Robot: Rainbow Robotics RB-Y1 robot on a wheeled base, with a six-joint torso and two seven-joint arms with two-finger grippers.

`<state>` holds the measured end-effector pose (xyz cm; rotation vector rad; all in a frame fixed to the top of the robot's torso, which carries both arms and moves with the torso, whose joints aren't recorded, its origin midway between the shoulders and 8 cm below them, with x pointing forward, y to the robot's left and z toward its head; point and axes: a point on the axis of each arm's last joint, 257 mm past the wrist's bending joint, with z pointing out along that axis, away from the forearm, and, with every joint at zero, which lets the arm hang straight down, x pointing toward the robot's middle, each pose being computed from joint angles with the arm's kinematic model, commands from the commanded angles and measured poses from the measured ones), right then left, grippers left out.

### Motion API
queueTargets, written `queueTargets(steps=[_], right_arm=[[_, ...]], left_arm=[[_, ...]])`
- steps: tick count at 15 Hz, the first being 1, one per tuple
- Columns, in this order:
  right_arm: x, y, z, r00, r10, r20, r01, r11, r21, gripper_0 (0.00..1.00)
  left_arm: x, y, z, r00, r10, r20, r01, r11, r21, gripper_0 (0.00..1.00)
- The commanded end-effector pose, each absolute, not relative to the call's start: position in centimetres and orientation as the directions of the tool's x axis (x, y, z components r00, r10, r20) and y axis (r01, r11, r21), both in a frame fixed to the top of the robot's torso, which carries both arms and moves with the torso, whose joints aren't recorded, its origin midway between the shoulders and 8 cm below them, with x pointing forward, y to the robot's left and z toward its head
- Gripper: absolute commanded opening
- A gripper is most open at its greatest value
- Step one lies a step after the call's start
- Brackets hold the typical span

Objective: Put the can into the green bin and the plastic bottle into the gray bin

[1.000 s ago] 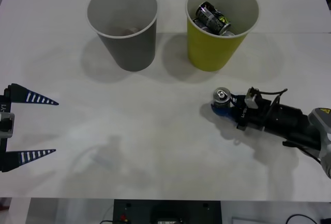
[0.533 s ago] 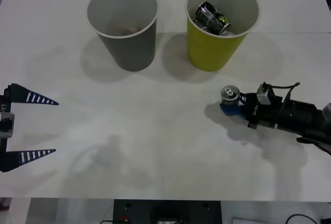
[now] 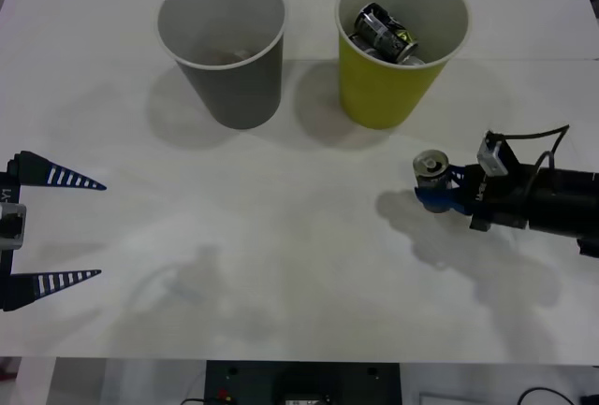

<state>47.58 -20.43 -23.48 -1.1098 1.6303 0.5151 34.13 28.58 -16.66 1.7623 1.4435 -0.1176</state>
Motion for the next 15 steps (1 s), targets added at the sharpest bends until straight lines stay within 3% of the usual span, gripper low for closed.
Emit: queueTargets(steps=[1, 7, 15], right_arm=[[45.7, -21.4, -22.7, -0.132, -0.441, -0.888, -0.835, 0.532, -0.140, 0.00], [44.9, -23.2, -21.1, -0.325, -0.408, -0.853, -0.764, 0.645, -0.017, 0.00], [41.9, -25.5, -14.0, -0.563, -0.308, -0.767, -0.646, 0.743, 0.176, 0.00]], left_arm=[[34.1, 28.6, -16.7, 0.334, 0.769, -0.546, 0.847, 0.010, 0.532, 1.00], [34.1, 28.6, -16.7, 0.334, 0.769, -0.546, 0.847, 0.010, 0.532, 1.00], [34.1, 28.6, -16.7, 0.334, 0.769, -0.546, 0.847, 0.010, 0.532, 1.00]])
